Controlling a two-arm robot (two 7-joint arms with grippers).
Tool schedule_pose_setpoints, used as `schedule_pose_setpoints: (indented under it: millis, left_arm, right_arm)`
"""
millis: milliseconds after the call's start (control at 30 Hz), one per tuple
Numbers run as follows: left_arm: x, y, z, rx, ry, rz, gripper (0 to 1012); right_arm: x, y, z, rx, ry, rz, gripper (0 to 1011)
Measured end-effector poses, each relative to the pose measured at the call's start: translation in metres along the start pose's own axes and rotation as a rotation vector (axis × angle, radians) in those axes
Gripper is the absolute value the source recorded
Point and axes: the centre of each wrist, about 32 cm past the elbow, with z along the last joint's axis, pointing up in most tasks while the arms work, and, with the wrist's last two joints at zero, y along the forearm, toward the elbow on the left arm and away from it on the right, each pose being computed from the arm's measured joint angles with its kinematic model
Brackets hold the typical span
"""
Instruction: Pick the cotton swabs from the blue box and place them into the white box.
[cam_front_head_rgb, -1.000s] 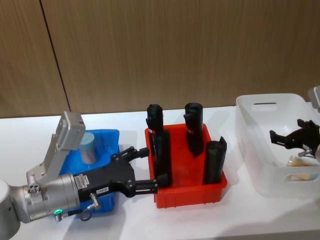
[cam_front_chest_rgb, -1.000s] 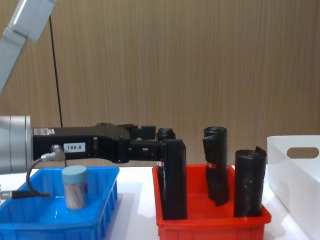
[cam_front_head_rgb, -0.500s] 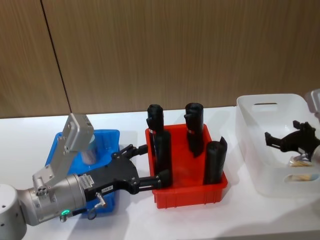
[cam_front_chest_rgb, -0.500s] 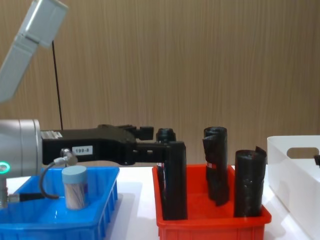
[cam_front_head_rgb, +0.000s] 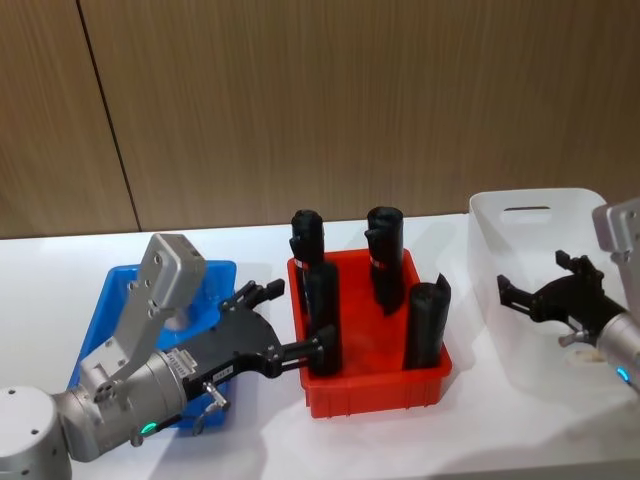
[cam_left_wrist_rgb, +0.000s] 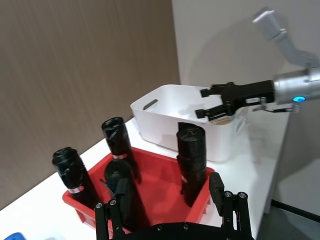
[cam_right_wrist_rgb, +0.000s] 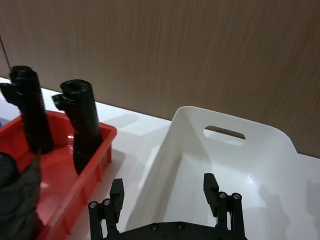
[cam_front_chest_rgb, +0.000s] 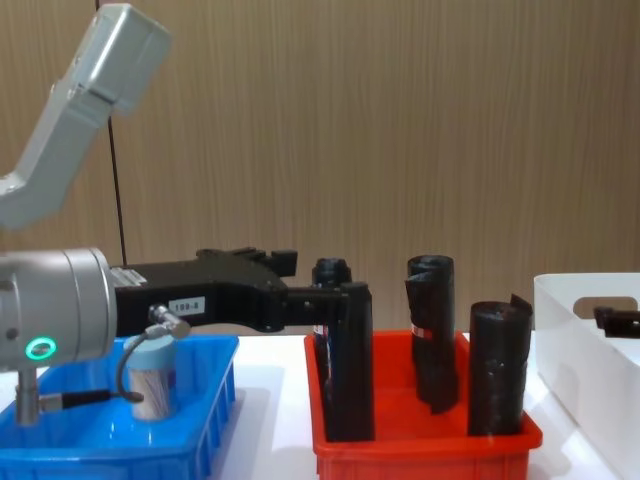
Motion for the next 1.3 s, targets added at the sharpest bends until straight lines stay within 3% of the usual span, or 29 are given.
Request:
schedule_pose_setpoints:
  millis: [900, 1100, 1300]
  left_arm:
    - [-0.0383, -0.0135, -0.0042, -0.027, -0.079, 0.281, 1004]
    - [-0.0470, -0.0162, -0.0047, -0.038, -0.094, 0.345, 1004]
    - [-0.0555, -0.0187, -0.0048, -0.053, -0.108, 0.405, 1004]
  right_arm:
    - [-0.070, -0.061, 0.002, 0.189, 0.098, 0.044, 1002]
    - [-0.080, -0.073, 0.005, 0.221, 0.122, 0.048, 1002]
    - [-0.084, -0.077, 0.005, 0.231, 0.130, 0.049, 1001]
